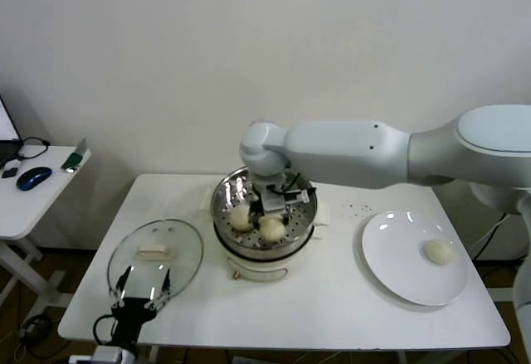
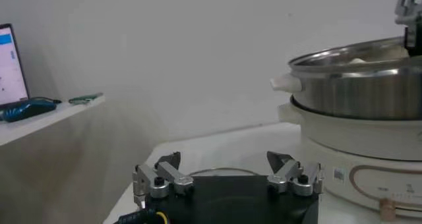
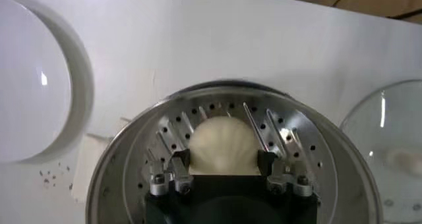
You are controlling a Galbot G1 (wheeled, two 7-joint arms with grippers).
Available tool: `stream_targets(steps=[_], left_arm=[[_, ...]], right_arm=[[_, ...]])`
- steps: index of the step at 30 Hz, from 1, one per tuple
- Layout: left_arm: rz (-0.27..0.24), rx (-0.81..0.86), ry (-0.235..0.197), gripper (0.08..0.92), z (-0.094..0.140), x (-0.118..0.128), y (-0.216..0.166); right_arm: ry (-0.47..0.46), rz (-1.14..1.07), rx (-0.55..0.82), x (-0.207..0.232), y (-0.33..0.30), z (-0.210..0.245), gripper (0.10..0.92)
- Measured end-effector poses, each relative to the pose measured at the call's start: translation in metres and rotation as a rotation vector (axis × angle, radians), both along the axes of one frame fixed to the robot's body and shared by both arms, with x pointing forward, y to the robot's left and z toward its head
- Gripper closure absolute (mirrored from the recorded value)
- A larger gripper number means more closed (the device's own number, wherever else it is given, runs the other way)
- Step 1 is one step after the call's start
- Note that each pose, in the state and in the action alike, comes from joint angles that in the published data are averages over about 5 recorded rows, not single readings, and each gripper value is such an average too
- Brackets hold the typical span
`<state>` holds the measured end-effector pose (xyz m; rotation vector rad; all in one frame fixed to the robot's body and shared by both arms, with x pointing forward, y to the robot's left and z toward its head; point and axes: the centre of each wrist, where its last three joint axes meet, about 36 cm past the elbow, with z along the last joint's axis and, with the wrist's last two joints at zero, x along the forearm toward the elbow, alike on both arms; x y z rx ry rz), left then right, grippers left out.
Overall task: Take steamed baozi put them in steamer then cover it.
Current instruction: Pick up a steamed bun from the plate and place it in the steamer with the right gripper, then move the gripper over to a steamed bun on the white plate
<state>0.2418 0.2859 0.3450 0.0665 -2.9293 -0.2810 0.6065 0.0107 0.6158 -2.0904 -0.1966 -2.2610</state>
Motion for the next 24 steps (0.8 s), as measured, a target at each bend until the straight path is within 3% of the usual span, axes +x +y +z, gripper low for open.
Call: stream_targets(steps=[3, 10, 24], left_arm=[[0.0, -0.001, 0.002, 0.177, -0.001, 0.0, 0.0], [0.002, 0.0, 0.002, 0.177, -0.002, 0.001, 0.002], [-0.002, 0.002, -0.007, 0.177, -0.001, 0.003, 0.0]], right_arm=[[0.009, -0.007, -0.006, 0.0, 0.0, -0.005, 0.339], [0.009, -0.014, -0.012, 0.003, -0.001, -0.011, 0.209], [-0.067, -0.156, 0.084, 0.034, -0.042, 0.039, 0.2]])
